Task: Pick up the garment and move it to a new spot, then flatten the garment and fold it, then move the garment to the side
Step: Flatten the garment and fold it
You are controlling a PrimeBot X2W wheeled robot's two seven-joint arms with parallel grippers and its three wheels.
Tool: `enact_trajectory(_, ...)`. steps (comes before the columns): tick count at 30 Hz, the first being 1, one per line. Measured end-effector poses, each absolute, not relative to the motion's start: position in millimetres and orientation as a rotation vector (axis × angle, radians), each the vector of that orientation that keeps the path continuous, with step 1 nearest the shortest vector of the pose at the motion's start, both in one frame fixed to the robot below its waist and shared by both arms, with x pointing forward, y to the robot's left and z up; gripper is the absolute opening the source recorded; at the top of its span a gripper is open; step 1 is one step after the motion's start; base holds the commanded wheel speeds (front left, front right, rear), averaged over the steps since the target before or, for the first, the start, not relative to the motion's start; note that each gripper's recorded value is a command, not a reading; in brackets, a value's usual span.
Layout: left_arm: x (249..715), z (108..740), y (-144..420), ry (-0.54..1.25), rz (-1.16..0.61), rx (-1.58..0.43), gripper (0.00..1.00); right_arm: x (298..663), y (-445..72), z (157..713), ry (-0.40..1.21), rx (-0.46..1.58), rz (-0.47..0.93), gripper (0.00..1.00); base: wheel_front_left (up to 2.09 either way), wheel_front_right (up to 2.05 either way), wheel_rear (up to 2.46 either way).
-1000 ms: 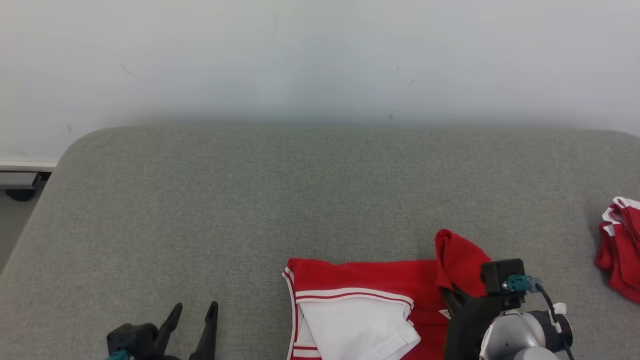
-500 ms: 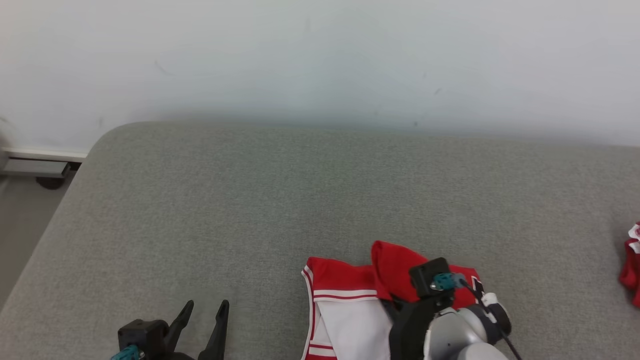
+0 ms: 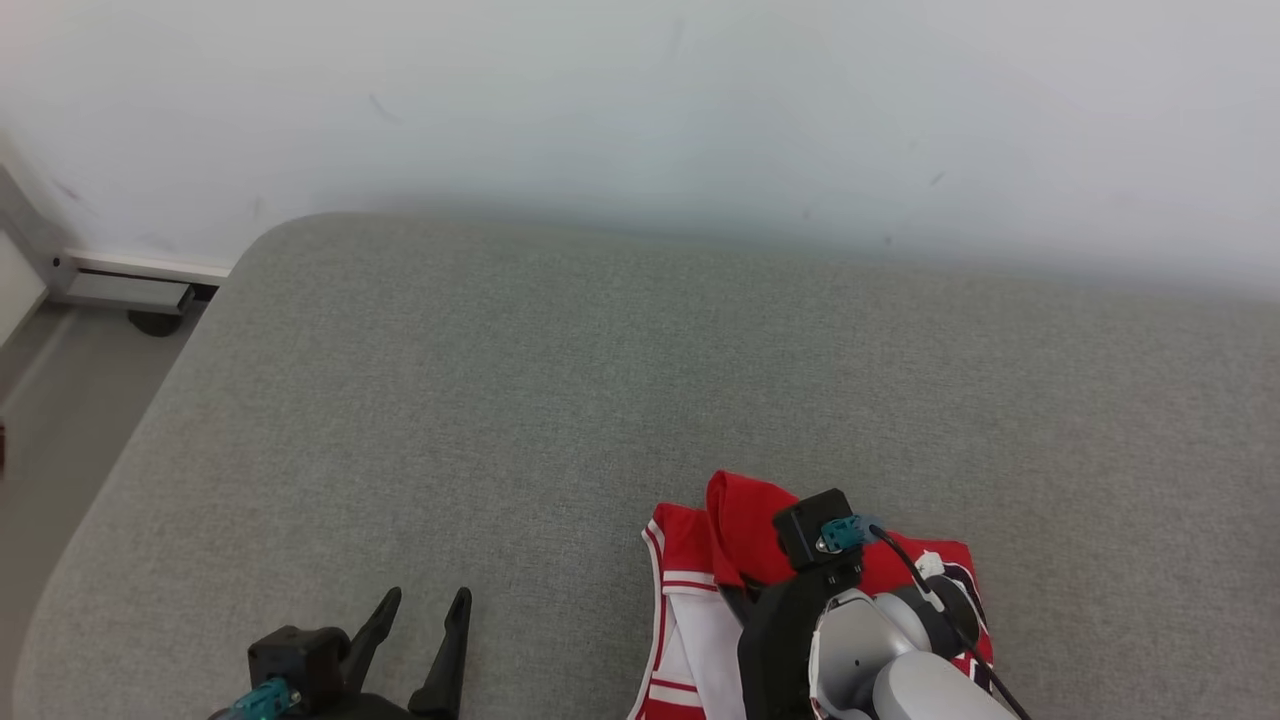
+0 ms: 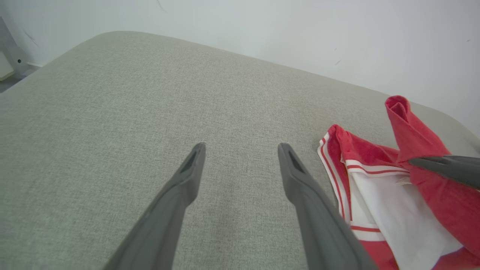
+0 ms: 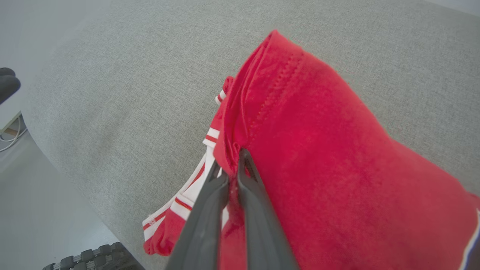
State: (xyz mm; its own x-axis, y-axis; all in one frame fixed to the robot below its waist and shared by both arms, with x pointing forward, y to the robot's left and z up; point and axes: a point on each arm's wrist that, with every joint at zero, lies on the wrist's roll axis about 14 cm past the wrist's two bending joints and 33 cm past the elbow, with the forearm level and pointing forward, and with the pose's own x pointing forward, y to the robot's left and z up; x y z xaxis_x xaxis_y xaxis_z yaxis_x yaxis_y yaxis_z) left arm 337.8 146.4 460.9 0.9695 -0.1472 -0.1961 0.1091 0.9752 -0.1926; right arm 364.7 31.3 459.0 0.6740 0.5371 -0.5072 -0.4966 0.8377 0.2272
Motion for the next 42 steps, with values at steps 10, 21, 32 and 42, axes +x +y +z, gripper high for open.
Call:
enact_trajectory(10,335,457,153,0.221,-0.106,-0.186,1.0,359,47,447,0.646,0.073,0.635,0.0,0.0,0.0,0.0)
enact_trajectory(21,334,457,155,0.215,-0.099,-0.185,1.0,357,57,451,0.631,0.163,0.659,1.0,0.0,0.0,0.0)
enact_trajectory(32,336,459,153,0.205,-0.108,-0.183,1.0,388,52,500,0.428,0.288,0.619,1.0,0.0,0.0,0.0)
enact_trajectory(42,334,458,154,0.2,-0.107,-0.174,1.0,403,-72,468,0.39,0.123,0.304,1.0,0.0,0.0,0.0)
